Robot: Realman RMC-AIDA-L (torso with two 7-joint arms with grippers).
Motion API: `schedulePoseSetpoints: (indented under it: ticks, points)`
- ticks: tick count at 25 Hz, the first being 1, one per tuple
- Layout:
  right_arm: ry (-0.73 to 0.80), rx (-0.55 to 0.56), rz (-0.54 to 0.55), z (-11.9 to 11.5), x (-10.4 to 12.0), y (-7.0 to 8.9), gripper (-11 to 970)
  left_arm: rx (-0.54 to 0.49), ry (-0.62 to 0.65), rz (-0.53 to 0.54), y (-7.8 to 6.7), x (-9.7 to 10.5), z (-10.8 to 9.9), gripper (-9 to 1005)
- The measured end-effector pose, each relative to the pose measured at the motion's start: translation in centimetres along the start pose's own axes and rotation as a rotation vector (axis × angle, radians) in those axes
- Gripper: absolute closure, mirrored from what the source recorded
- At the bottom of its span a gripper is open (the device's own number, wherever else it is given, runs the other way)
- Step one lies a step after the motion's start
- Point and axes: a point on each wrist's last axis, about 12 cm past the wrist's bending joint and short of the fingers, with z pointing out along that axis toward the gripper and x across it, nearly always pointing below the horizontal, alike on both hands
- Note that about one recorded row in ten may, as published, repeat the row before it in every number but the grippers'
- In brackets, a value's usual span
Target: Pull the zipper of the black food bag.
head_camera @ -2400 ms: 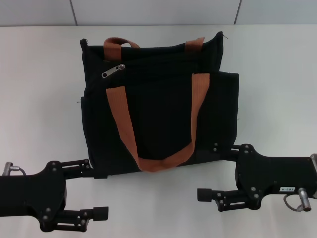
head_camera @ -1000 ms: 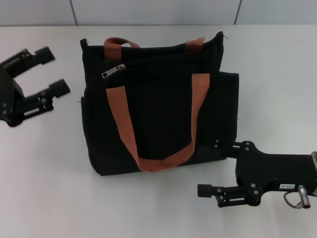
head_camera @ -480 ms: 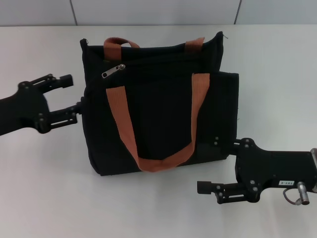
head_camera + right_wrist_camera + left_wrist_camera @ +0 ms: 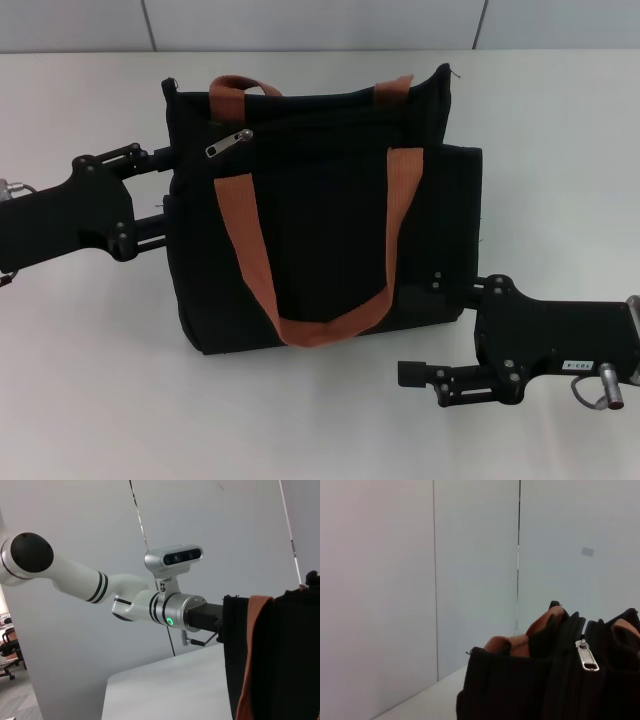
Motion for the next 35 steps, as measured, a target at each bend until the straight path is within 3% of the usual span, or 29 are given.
schedulePoseSetpoints:
  ticks: [12, 17, 20, 26, 29, 35]
  points:
    - [-0.002, 0.000, -0.002, 0.1, -0.1, -0.1, 146, -0.021, -0.021, 0.003, 0.2, -0.1, -0.2, 453]
    - [-0.011, -0.005, -0.002, 0.1, -0.2, 0.0, 146, -0.022, -0.024, 0.002, 0.1, -0.1, -0.2, 684]
    - [-0.043, -0.034, -0.011, 0.2, -0.8, 0.1, 146, -0.026, -0.032, 0.000, 0.1, -0.2, -0.1, 885]
    - [-0.239, -0.127, -0.009, -0.1, -4.1, 0.2, 147, -0.034, -0.083, -0.004, -0.2, -0.4, 0.0, 972]
    - [-0.293, -0.139, 0.072, -0.1, -6.2, -0.7, 147, -0.030, -0.114, 0.001, -0.3, -0.7, -0.2, 972]
    - [-0.251, -0.169, 0.284, 1.5, -9.8, -3.3, 153, -0.015, -0.140, 0.016, -0.4, -1.1, -0.1, 972]
